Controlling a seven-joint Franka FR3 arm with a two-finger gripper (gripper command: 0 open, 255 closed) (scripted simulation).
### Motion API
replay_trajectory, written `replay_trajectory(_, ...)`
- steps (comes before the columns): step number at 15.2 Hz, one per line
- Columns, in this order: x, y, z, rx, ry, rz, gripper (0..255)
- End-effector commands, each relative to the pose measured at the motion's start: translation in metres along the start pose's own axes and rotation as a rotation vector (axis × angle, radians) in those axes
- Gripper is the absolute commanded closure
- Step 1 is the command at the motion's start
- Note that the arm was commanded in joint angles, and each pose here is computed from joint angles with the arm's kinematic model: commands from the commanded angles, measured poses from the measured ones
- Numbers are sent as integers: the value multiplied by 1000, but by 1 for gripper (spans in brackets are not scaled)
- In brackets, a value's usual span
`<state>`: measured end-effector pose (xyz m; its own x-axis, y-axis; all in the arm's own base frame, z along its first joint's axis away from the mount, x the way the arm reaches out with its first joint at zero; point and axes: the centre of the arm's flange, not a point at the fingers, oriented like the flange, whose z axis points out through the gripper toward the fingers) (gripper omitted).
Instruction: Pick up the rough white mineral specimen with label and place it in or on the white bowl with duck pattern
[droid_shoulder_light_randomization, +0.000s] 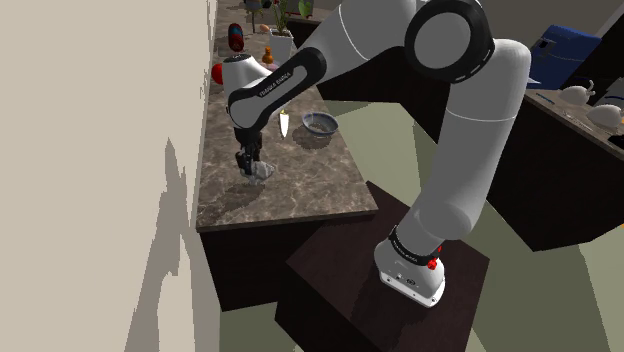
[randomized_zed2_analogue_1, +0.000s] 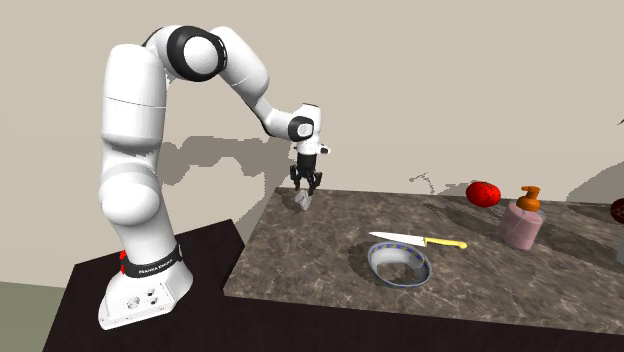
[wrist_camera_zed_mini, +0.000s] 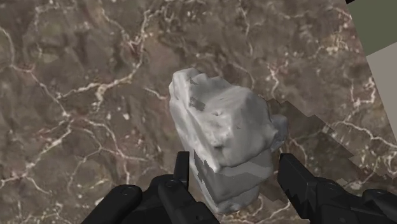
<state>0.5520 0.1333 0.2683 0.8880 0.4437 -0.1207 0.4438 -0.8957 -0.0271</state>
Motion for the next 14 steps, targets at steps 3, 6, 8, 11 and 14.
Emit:
replay_trajectory(3, 0, 0, 1, 0, -1, 0, 255)
replay_trajectory(6, 0, 0, 1, 0, -1, 0, 255)
replay_trajectory(8, 0, 0, 1, 0, -1, 0, 255)
replay_trajectory(11, -2, 0, -15, 0, -1, 0, 255)
replay_trajectory(14, -4, -1, -31, 0, -1, 0, 255)
